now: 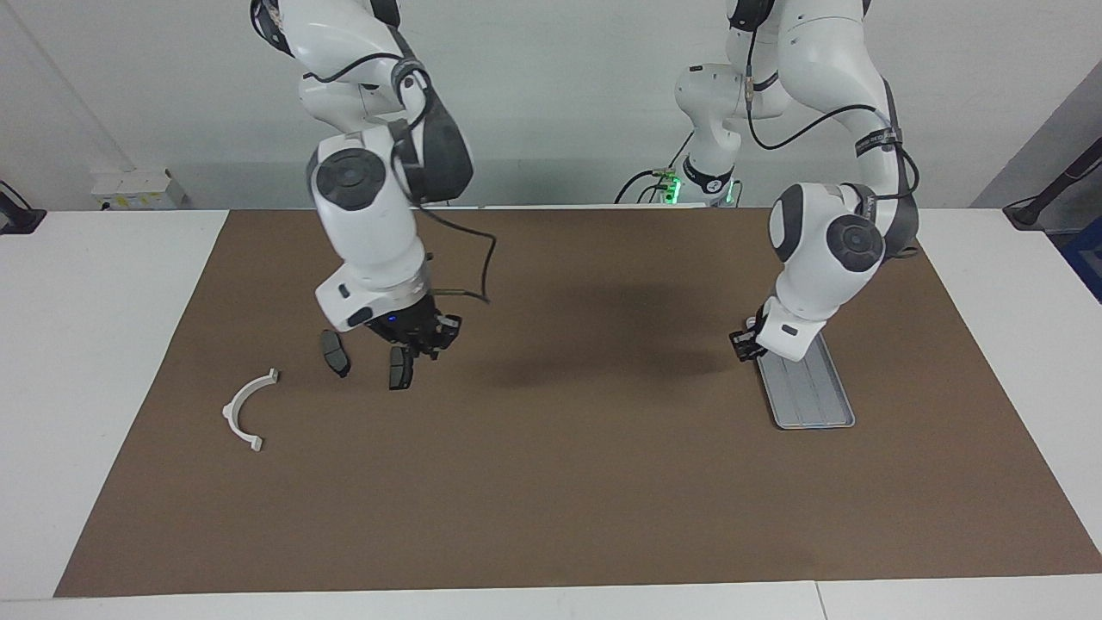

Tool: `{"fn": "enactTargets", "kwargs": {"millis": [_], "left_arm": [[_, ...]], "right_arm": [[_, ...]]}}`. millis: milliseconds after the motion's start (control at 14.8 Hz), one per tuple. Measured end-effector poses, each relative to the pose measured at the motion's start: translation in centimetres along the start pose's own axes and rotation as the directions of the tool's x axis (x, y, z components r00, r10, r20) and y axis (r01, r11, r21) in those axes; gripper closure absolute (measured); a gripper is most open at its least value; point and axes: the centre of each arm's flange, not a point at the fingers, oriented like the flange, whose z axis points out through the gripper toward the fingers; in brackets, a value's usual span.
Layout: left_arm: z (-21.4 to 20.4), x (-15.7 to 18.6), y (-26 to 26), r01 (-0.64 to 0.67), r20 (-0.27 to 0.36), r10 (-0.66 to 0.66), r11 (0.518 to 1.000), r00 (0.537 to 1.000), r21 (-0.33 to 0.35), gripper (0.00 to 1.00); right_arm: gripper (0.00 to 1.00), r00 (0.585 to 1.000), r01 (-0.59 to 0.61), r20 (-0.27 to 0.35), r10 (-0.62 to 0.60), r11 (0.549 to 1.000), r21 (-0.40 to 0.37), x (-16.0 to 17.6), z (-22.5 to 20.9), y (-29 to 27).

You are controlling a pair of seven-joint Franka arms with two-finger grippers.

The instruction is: Pick bearing gear from pile to tray

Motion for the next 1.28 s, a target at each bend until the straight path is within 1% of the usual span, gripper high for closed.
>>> {"fn": "enactTargets", "kwargs": {"millis": [202,337,472,607,741,876,1011,1280], "left_arm": [[1.2,-0.1,-1.5,-0.051,0.005,0.051,0.999,0.999,-0.002,0.66],[3.1,-0.5,-2.7,-0.09,-0.02,0.09,0.996,0.996,-0.007,0.66],[5.2,-1.1,-4.9,-0.105,-0.035,0.105,0.994,0.994,-0.01,0.66],[6.1,-1.5,-6.9,-0.121,-0.03,0.121,0.993,0.992,-0.012,0.66],[6.0,-1.6,-8.5,-0.124,-0.031,0.124,0.992,0.992,-0.015,0.66],[5.9,-1.8,-9.3,-0.12,-0.032,0.12,0.993,0.992,-0.016,0.66],[5.9,-2.0,-9.2,-0.123,-0.031,0.122,0.992,0.992,-0.016,0.66],[7.3,-3.2,-9.2,-0.124,-0.006,0.124,0.992,0.992,-0.017,0.66]], "right_arm": [[0.75,0.995,-0.1,0.002,0.1,0.995,-0.003,-5.9,0.1,-6.8],[0.75,0.991,-0.134,0.002,0.134,0.991,-0.003,-9.3,0.6,-10.0],[0.75,0.988,-0.157,-0.01,0.157,0.987,0.019,-11.5,2.3,-12.2],[0.75,0.985,-0.17,-0.021,0.171,0.984,0.043,-13.4,5.4,-13.7],[0.75,0.985,-0.172,-0.026,0.173,0.984,0.054,-14.6,8.2,-14.1],[0.75,0.985,-0.17,-0.028,0.172,0.984,0.058,-15.0,10.1,-14.0],[0.75,0.985,-0.169,-0.031,0.171,0.984,0.064,-15.0,11.6,-14.1],[0.75,0.984,-0.17,-0.038,0.173,0.982,0.08,-14.9,14.6,-14.0]]}}
